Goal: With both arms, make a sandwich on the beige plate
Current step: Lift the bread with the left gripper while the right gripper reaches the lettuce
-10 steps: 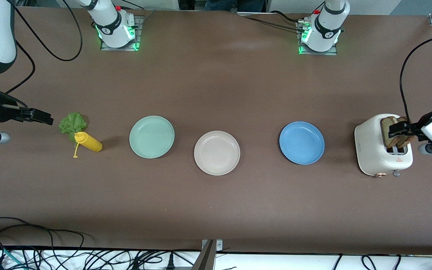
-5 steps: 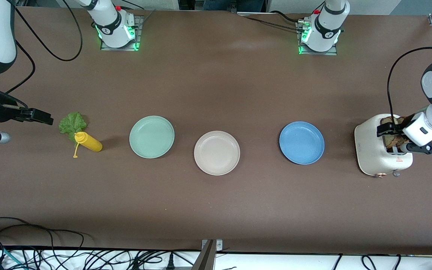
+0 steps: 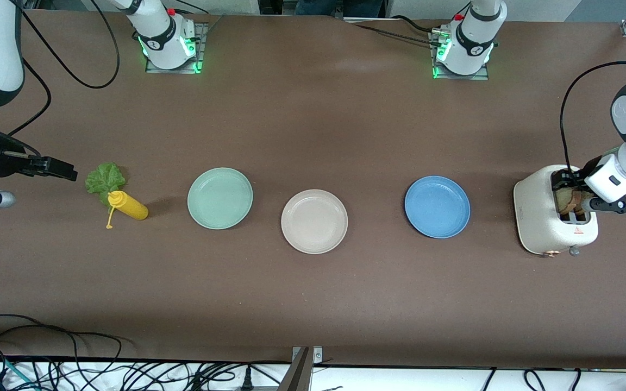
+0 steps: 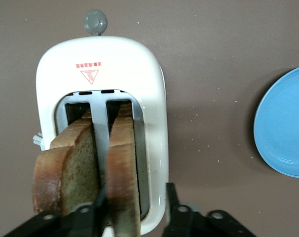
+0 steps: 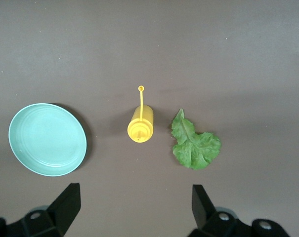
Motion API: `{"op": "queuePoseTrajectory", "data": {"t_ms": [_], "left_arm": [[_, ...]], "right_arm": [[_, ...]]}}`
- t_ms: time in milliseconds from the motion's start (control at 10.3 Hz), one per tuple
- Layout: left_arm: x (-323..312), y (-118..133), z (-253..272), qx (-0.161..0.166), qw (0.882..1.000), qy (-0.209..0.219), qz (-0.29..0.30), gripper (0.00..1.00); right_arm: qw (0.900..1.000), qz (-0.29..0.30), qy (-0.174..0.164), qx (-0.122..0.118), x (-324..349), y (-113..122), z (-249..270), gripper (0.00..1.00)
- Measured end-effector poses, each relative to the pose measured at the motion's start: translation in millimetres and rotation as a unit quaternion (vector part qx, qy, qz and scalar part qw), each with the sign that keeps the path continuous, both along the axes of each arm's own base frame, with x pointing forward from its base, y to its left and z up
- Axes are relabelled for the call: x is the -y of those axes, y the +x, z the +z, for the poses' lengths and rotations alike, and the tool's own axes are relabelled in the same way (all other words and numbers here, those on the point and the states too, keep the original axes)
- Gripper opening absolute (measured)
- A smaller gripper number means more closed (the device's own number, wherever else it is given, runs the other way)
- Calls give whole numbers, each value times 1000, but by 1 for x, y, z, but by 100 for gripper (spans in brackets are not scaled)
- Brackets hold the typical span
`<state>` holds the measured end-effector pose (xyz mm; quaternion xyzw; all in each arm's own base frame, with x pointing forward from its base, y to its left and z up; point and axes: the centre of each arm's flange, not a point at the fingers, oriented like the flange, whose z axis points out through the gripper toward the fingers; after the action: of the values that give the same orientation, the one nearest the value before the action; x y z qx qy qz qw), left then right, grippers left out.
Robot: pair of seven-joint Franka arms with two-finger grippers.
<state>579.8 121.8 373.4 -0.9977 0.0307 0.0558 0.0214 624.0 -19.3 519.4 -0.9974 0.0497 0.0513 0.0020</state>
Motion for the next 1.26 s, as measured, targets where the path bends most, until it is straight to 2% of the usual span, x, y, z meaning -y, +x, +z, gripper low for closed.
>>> {"op": "queuePoseTrajectory", "data": {"t_ms": [97, 193, 483, 677, 967, 1064, 1257], "left_arm": [[0, -1, 2, -5, 1000, 0, 1, 29], [-1, -3, 6, -14, 1000, -1, 2, 16], [-1, -1, 31, -33, 999, -2, 5, 13], [7, 5, 67, -38, 999, -2, 0, 10], [63, 15, 124, -30, 998, -6, -45, 9], [90, 17, 130, -26, 997, -25, -61, 9], [151, 22, 137, -17, 995, -80, -62, 9]], "right_arm": [[1000, 0, 0, 0, 0, 0, 0, 100], [1000, 0, 0, 0, 0, 0, 0, 100], [1000, 0, 0, 0, 0, 0, 0, 100], [1000, -4, 0, 1, 5, 0, 0, 100], [1000, -7, -3, 0, 16, -1, 0, 100], [1000, -7, -4, -3, 25, 0, -4, 100], [999, -16, -15, -28, 55, 3, -32, 100]]}}
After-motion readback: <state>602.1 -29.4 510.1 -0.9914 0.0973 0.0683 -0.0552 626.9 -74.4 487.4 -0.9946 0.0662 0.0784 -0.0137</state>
